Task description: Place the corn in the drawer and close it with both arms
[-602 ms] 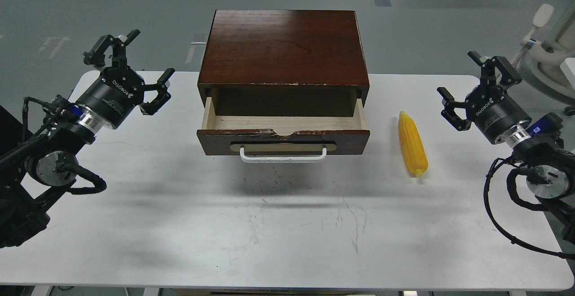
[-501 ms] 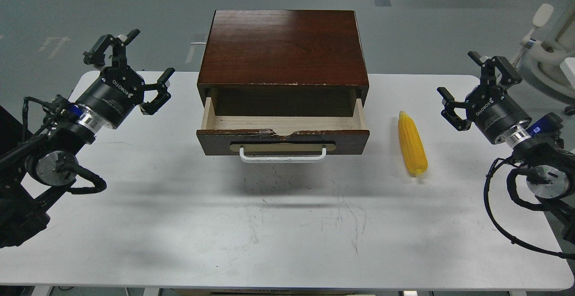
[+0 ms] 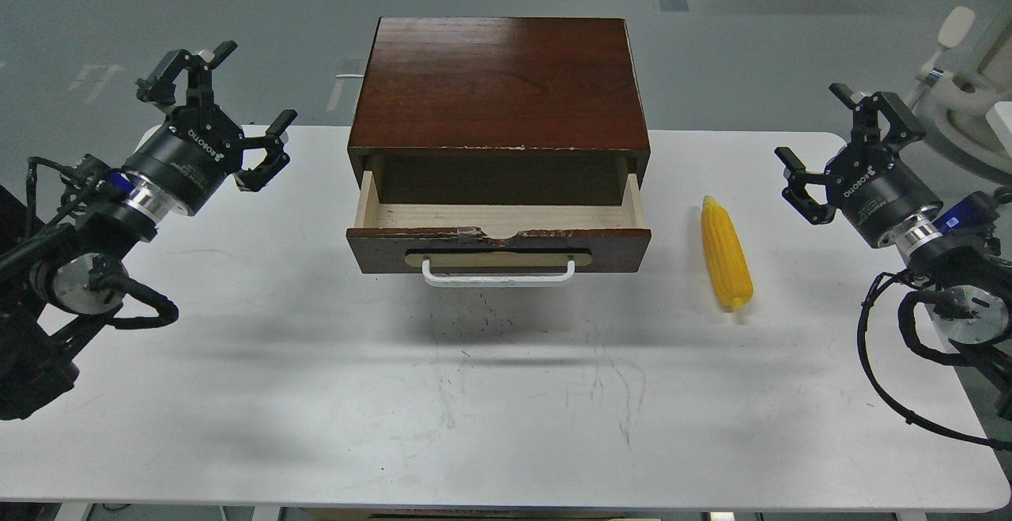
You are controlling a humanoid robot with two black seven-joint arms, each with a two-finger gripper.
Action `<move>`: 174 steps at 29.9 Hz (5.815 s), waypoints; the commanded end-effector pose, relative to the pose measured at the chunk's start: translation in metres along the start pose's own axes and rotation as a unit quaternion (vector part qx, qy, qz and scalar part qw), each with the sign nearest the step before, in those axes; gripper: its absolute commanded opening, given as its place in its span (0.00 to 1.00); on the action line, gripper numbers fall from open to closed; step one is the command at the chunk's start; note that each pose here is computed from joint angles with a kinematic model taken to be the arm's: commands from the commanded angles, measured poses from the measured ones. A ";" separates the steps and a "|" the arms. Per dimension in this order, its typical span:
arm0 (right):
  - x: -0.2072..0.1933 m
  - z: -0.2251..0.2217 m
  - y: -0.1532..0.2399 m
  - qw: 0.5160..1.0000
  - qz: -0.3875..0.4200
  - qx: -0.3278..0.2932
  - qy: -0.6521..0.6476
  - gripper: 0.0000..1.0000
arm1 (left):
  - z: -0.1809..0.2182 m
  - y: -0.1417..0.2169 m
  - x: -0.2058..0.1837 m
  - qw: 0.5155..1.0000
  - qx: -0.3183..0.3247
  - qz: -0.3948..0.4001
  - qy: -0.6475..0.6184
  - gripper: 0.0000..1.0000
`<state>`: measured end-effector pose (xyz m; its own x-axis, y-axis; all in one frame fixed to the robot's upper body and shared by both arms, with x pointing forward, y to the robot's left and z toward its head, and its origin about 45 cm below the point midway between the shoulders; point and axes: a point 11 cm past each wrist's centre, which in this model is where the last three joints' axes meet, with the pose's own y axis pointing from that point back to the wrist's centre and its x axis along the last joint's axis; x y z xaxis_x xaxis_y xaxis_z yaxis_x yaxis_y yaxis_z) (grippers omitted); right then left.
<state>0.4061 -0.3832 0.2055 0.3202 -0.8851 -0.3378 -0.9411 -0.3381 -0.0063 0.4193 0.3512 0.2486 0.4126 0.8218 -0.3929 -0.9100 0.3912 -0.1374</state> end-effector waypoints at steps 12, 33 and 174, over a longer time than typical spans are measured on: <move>-0.019 -0.099 -0.019 0.906 -0.138 -0.095 0.389 1.00 | 0.004 -0.003 -0.006 0.999 -0.021 -0.017 -0.026 1.00; -0.005 0.058 -0.011 0.688 -0.241 -0.299 0.616 1.00 | 0.005 -0.005 -0.009 0.999 -0.023 -0.022 -0.026 1.00; -0.025 -0.020 -0.051 0.982 0.103 0.011 0.161 1.00 | 0.027 -0.006 -0.007 0.998 -0.031 -0.026 -0.048 1.00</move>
<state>0.4564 -0.3443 0.2548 0.1765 -0.9813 0.0773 -0.9835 -0.1789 -0.0260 0.4242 0.3535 0.2788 0.4622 0.8369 -0.2931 -0.8846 0.4124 -0.2176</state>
